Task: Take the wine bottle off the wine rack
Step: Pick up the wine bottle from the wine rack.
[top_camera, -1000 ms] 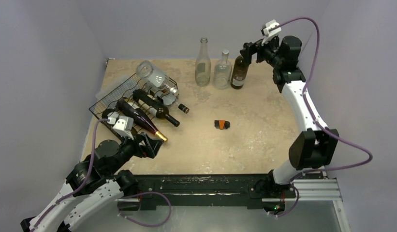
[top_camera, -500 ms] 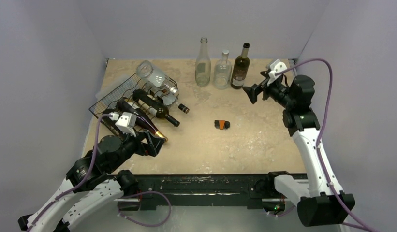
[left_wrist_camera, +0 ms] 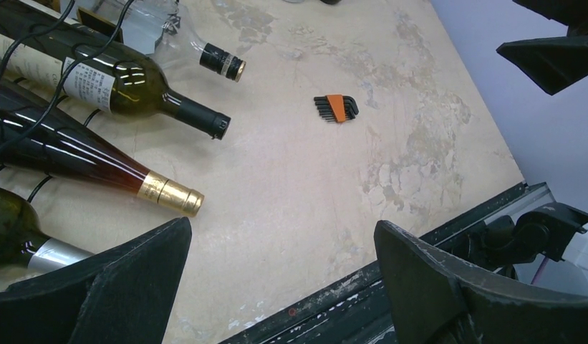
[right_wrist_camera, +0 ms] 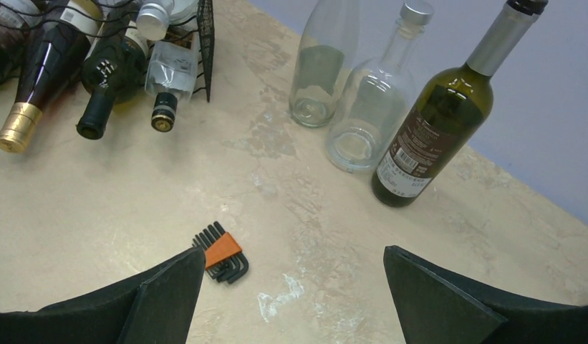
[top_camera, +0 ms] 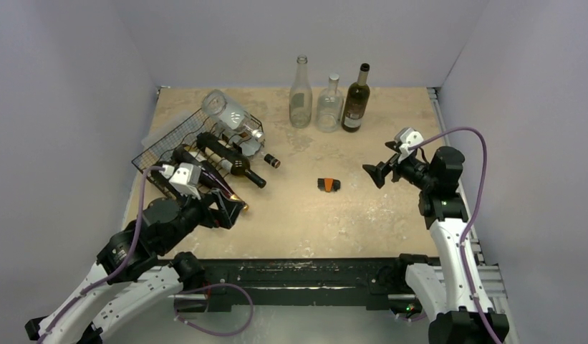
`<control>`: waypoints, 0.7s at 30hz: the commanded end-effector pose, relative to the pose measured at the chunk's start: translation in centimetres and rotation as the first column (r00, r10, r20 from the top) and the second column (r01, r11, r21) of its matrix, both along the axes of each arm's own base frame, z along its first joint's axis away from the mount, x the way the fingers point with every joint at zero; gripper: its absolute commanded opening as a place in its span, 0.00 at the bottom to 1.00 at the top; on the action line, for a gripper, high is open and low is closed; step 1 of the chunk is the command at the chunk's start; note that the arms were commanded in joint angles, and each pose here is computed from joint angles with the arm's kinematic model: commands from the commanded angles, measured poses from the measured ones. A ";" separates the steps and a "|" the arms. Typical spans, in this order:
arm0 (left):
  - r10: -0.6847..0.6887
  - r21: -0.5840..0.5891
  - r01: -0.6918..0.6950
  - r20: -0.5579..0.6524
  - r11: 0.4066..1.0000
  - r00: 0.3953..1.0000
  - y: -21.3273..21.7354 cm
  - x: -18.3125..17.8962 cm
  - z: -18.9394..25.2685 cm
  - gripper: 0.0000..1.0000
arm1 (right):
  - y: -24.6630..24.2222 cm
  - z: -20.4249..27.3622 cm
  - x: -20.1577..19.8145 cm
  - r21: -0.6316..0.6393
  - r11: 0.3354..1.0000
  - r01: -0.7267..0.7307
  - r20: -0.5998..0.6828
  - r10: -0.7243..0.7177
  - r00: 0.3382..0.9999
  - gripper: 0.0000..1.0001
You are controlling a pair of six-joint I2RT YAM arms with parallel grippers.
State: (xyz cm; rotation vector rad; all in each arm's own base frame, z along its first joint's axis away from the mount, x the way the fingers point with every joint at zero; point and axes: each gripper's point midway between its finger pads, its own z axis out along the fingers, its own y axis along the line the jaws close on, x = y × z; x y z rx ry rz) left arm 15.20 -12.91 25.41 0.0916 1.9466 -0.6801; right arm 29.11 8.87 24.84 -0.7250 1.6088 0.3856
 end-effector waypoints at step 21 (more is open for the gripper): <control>-0.016 -0.038 0.020 0.110 0.999 0.994 -3.4 3.4 5.0 1.00 | 0.6 0.8 -0.9 0.113 0.992 -0.055 0.005 0.055 0.998 0.99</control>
